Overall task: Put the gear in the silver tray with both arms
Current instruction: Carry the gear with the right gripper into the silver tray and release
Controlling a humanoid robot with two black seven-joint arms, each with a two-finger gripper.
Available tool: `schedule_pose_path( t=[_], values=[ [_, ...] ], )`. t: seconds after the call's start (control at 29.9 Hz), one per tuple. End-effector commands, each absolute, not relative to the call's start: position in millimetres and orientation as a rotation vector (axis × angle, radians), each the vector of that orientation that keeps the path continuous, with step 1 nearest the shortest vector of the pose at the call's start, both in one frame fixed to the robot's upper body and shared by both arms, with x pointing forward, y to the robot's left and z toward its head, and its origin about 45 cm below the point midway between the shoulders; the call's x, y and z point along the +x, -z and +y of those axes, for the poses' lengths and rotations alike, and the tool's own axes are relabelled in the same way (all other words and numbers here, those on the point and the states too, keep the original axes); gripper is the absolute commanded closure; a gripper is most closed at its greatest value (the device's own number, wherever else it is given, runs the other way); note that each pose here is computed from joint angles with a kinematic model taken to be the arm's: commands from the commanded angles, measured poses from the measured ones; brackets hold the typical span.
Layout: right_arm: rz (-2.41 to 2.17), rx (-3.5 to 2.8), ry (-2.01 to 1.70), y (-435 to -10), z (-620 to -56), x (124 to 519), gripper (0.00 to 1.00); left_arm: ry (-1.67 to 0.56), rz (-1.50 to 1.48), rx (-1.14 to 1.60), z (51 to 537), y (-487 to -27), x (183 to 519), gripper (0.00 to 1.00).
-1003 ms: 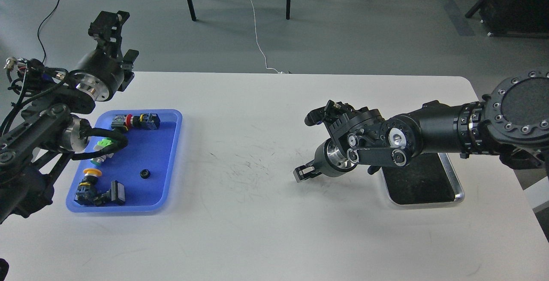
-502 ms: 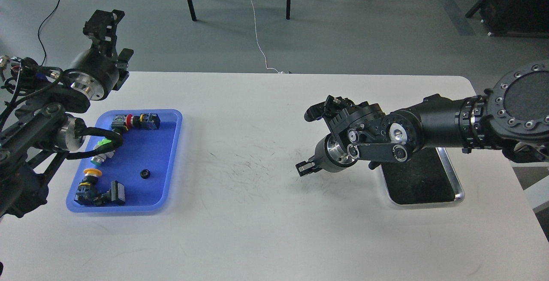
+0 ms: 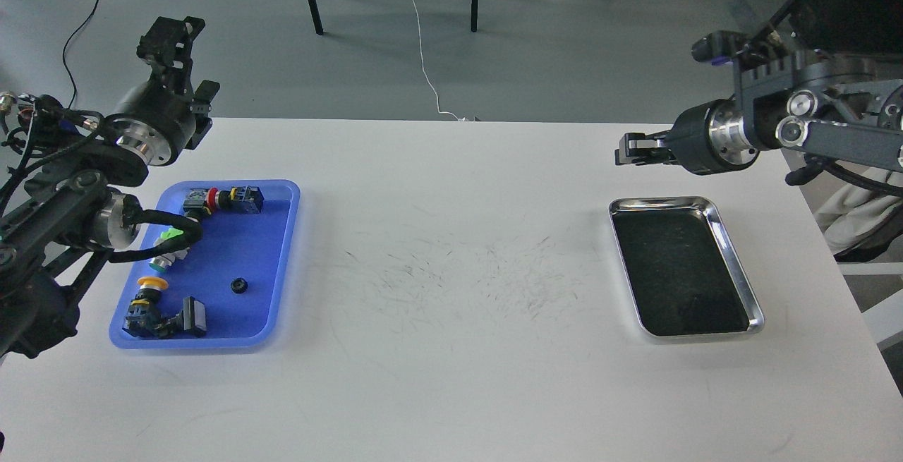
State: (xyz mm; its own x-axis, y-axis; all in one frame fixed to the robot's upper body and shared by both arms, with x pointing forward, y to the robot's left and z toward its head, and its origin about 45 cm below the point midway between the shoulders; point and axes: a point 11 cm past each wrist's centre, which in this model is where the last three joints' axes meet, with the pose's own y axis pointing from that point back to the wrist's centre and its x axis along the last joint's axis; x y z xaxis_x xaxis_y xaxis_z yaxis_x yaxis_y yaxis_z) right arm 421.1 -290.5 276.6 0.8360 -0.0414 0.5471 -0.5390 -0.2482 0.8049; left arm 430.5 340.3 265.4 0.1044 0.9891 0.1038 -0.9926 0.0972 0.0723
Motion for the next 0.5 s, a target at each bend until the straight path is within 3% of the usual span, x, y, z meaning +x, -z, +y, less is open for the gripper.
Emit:
schedule_pose_path(
  t=[0.0,0.13,0.47],
  values=[
    [-0.499,1.741,-0.419,-259,-344,404,0.99,-1.461,-0.026,0.135,337,-263,430,0.01],
    [-0.511,1.720,-0.345,-226,-375,381,0.99,-1.455,-0.019,0.133,333,-261,430,0.01],
    [-0.512,1.716,-0.342,-174,-373,364,0.99,-1.450,-0.018,0.134,331,-261,431,0.01]
  ],
)
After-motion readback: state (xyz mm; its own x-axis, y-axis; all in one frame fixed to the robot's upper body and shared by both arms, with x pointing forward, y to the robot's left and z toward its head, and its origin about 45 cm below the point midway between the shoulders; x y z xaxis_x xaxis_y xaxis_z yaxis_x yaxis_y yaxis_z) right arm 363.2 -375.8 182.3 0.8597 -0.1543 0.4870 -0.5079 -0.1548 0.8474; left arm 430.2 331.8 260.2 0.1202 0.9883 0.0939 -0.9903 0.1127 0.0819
